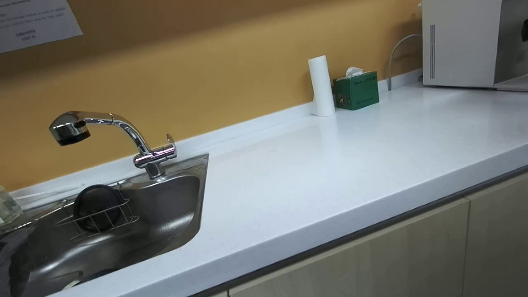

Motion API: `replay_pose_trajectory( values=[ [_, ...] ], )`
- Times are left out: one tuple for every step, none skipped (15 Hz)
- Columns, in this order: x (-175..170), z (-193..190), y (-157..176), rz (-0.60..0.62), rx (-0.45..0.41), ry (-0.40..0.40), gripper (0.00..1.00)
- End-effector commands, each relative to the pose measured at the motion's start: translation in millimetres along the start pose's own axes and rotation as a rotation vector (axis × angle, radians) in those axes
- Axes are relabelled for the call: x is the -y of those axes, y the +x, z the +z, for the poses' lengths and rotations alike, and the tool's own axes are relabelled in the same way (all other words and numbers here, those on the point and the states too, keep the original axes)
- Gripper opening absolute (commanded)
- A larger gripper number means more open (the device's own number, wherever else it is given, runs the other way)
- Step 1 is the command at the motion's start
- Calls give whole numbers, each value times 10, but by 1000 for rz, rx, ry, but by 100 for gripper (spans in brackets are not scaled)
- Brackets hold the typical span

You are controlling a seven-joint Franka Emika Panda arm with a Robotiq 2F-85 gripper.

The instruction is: Put the white cup on the drip tray of the dispenser on the right

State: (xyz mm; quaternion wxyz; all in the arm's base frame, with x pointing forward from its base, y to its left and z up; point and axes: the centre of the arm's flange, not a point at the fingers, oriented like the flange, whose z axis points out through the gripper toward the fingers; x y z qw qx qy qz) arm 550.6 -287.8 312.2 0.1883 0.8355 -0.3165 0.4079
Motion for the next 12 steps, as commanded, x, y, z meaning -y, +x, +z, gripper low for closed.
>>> replay_pose_trajectory(
  values=[
    [-9,39,8,19,-23,31,93],
    [-9,36,6,18,-23,33,95],
    [-9,26,5,17,-23,34,99],
    [-9,11,7,19,-17,31,100],
    [-6,-1,7,13,-18,33,100],
    [-1,-19,8,10,-20,30,100],
    [5,-43,9,7,-17,27,100],
    [9,-60,8,0,-16,25,100],
    [14,-87,4,-7,-13,21,100],
    [19,-111,-1,-14,-12,17,100],
    [26,-153,-11,-24,-13,14,100],
    [30,-185,-23,-33,-15,7,100]
  ],
)
